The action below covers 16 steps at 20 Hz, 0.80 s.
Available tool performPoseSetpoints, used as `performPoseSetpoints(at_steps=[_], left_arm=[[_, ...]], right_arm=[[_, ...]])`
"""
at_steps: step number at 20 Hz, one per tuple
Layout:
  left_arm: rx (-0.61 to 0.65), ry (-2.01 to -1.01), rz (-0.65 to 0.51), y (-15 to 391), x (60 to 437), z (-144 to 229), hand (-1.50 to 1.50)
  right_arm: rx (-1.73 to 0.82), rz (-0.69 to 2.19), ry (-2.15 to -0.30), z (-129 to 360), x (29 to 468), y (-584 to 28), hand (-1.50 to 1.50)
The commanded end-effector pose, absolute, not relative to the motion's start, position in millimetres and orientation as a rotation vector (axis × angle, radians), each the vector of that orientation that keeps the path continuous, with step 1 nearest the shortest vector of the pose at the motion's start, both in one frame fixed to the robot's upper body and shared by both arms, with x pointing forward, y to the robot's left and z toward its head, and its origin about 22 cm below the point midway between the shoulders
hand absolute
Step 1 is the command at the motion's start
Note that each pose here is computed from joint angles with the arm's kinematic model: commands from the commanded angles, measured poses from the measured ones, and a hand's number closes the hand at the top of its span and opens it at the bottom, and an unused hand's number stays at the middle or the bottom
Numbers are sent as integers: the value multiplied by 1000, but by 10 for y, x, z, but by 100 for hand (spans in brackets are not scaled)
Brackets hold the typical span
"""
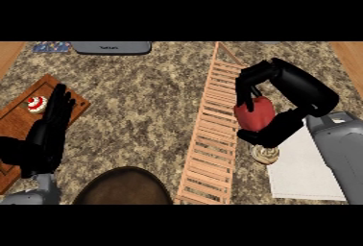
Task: Pick the bell pepper from the placemat and place it in the tiered shelf
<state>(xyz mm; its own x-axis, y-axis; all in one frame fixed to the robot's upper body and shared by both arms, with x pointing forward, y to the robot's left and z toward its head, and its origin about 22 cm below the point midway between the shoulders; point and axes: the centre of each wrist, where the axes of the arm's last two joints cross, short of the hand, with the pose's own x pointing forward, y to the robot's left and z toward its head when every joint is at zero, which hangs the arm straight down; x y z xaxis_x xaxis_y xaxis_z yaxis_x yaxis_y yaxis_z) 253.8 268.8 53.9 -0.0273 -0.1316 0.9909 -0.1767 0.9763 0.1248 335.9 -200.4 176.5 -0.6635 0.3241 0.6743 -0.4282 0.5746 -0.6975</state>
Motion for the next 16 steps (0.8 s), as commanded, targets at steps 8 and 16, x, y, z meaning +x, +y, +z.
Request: performPoseSetpoints(at_steps=[8,16], left_arm=[[233,-1604,15,2591,2607,614,0],[252,-1602,25,2640,2451,461,0]], right_arm=[[207,1101,-1848,1372,3459,-1469,-150],[300,1080,-1851,1524,3841,-1435,-150]])
